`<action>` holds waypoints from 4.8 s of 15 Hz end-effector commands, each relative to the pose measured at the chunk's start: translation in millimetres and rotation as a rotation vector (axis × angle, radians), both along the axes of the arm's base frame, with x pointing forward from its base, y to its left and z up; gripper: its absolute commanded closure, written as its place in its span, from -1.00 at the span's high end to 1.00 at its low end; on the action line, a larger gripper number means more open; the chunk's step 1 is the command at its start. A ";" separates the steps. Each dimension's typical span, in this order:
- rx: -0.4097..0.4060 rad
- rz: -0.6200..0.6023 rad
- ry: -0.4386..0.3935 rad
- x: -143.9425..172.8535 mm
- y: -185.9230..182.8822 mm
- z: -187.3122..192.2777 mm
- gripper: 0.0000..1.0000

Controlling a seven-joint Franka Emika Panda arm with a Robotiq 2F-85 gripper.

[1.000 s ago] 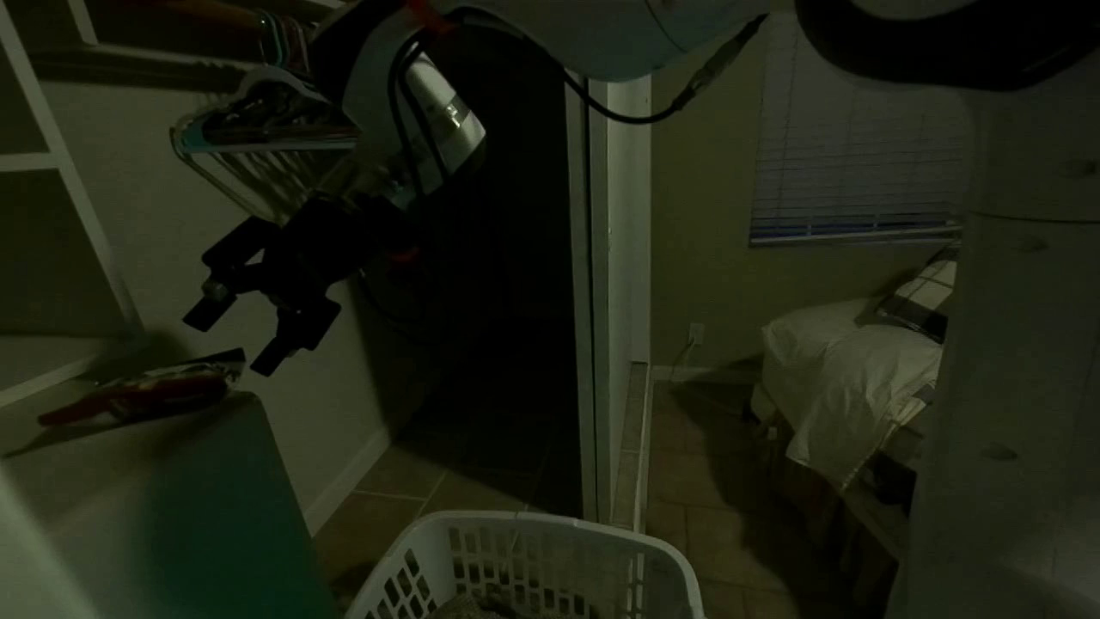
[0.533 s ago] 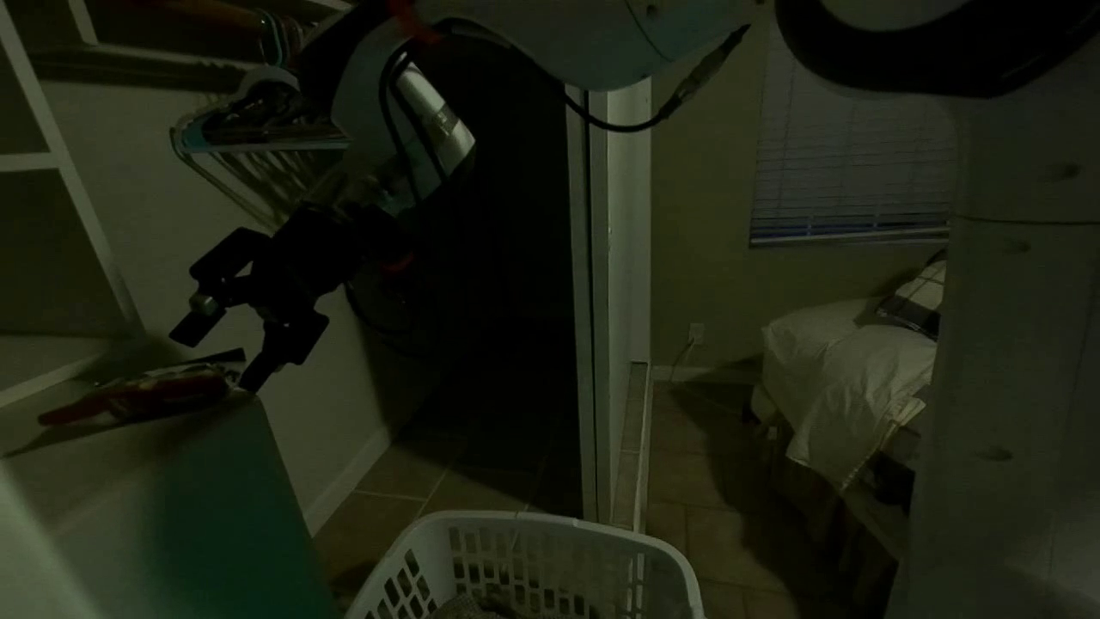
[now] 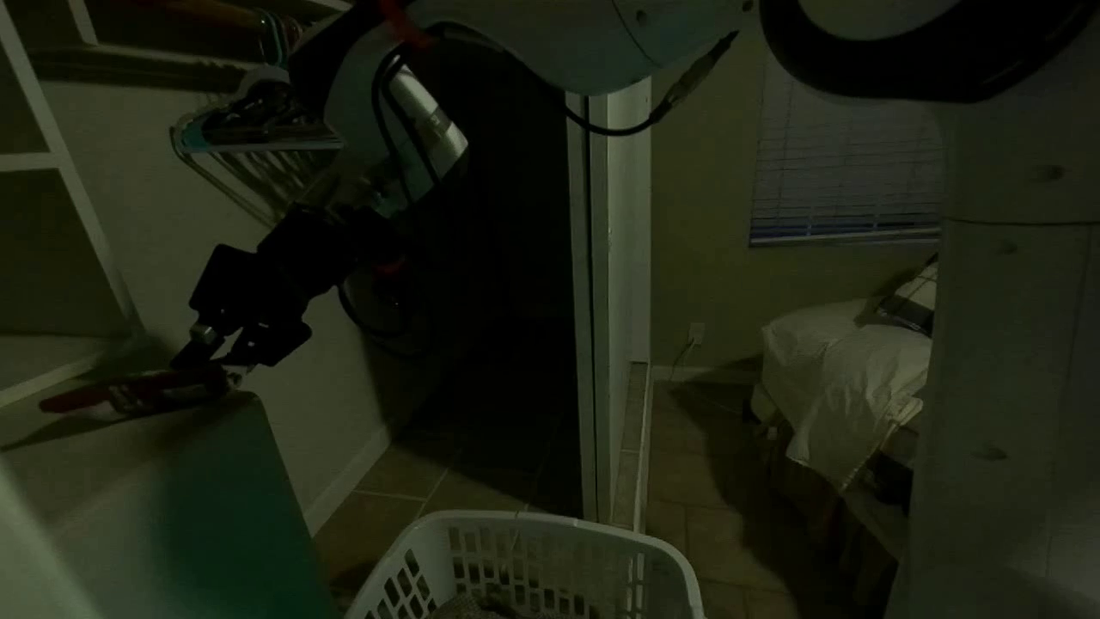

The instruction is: Put the packet on top of the shelves

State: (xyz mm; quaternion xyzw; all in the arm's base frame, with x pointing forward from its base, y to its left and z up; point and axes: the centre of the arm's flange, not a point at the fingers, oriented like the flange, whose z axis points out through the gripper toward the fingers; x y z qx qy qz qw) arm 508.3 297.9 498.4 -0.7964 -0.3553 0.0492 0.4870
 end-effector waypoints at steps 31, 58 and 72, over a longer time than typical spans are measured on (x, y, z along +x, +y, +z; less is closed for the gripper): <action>0.078 -0.077 -0.451 33.3 52.4 134.7 0.06; -0.442 -0.154 -0.088 11.5 64.0 76.7 0.46; -0.404 -0.072 0.004 21.2 61.6 45.7 0.01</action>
